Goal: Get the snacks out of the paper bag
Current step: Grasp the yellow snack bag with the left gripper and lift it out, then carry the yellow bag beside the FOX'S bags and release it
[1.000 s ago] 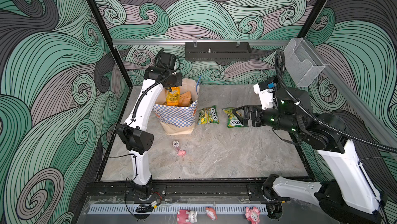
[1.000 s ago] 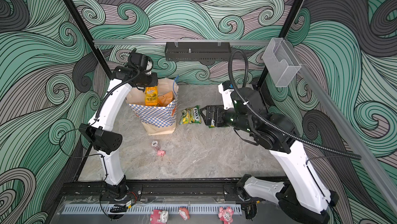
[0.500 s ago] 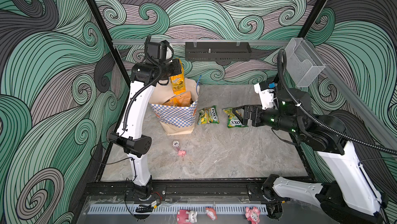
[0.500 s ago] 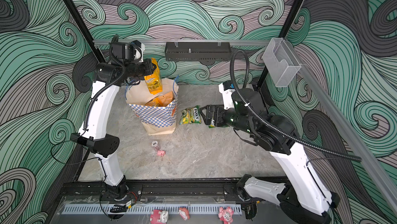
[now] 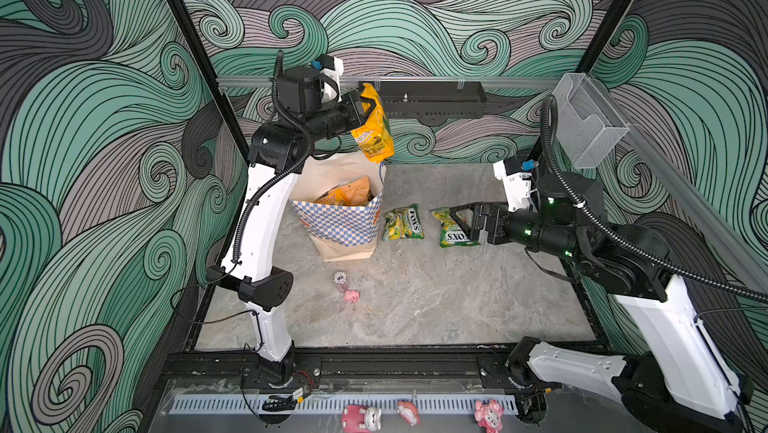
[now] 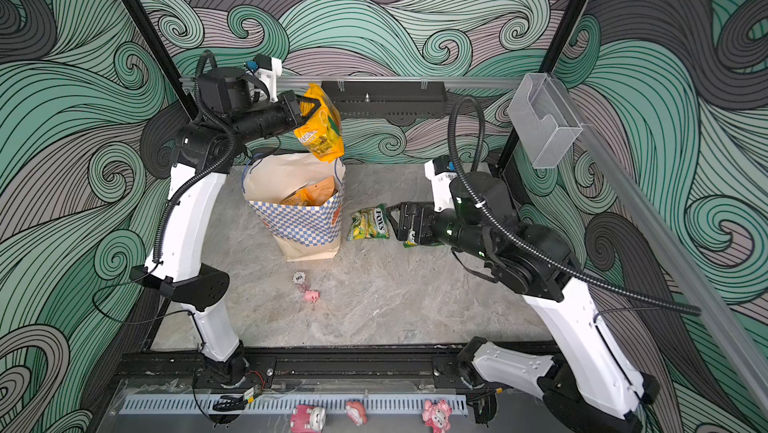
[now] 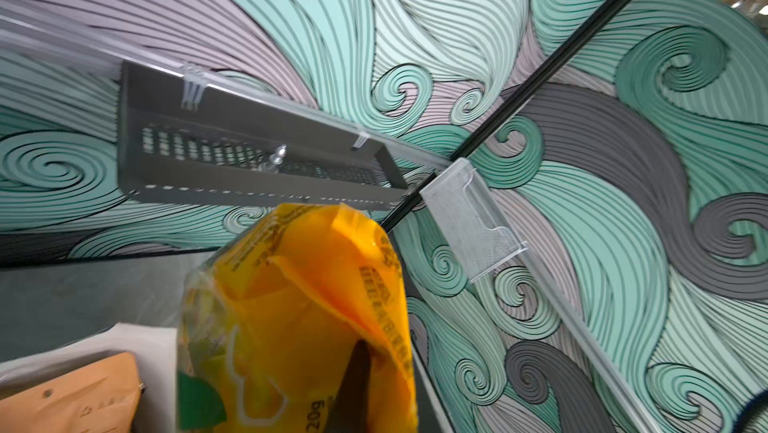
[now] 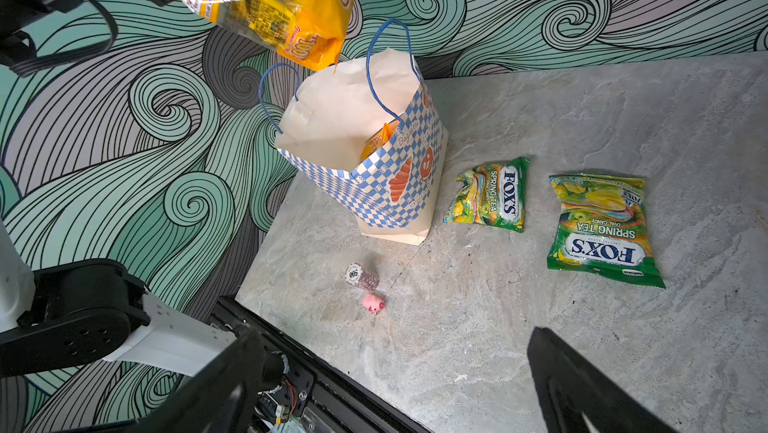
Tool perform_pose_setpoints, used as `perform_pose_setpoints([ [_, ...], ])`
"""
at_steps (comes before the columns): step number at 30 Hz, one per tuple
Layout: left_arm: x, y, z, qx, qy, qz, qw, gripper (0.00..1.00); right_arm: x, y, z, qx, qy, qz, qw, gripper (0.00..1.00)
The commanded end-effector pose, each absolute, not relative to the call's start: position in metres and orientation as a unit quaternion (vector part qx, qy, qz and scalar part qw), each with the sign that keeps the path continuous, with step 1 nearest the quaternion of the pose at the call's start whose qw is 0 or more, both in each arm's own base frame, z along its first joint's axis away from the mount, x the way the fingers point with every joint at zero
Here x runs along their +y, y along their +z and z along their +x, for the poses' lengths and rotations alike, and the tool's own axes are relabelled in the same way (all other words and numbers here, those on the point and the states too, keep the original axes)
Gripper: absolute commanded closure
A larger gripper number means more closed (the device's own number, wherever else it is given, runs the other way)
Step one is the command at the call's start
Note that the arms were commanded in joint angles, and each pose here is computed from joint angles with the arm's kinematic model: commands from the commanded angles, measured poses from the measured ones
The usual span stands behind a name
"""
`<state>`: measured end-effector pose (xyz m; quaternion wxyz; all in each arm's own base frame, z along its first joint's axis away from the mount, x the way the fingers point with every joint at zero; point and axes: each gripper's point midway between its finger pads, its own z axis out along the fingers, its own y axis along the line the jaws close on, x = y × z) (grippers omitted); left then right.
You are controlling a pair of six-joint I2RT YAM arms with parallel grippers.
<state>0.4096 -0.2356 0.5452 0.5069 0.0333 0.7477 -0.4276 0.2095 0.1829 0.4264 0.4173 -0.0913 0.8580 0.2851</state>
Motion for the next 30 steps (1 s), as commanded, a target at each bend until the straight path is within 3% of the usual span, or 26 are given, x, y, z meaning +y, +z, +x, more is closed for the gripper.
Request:
perform_pose_setpoints([
  [1,-0.246,0.628,0.362,0.648,-0.502,0.083,0.568,1.00,0.181,0.430,0.208,0.853,0.289,-0.084,0.426,0.01],
  [10,-0.302,0.612,0.336,0.649,-0.511,0.162,0.540,1.00,0.173,0.432,0.208,0.848,0.286,-0.071,0.441,0.01],
  [19,-0.342,0.563,0.318,0.688,-0.425,0.248,0.534,1.00,0.166,0.422,0.206,0.852,0.277,-0.060,0.440,0.01],
  [30,-0.405,0.468,0.289,0.724,-0.300,0.372,0.497,1.00,0.127,0.404,0.189,0.864,0.224,-0.042,0.449,0.01],
])
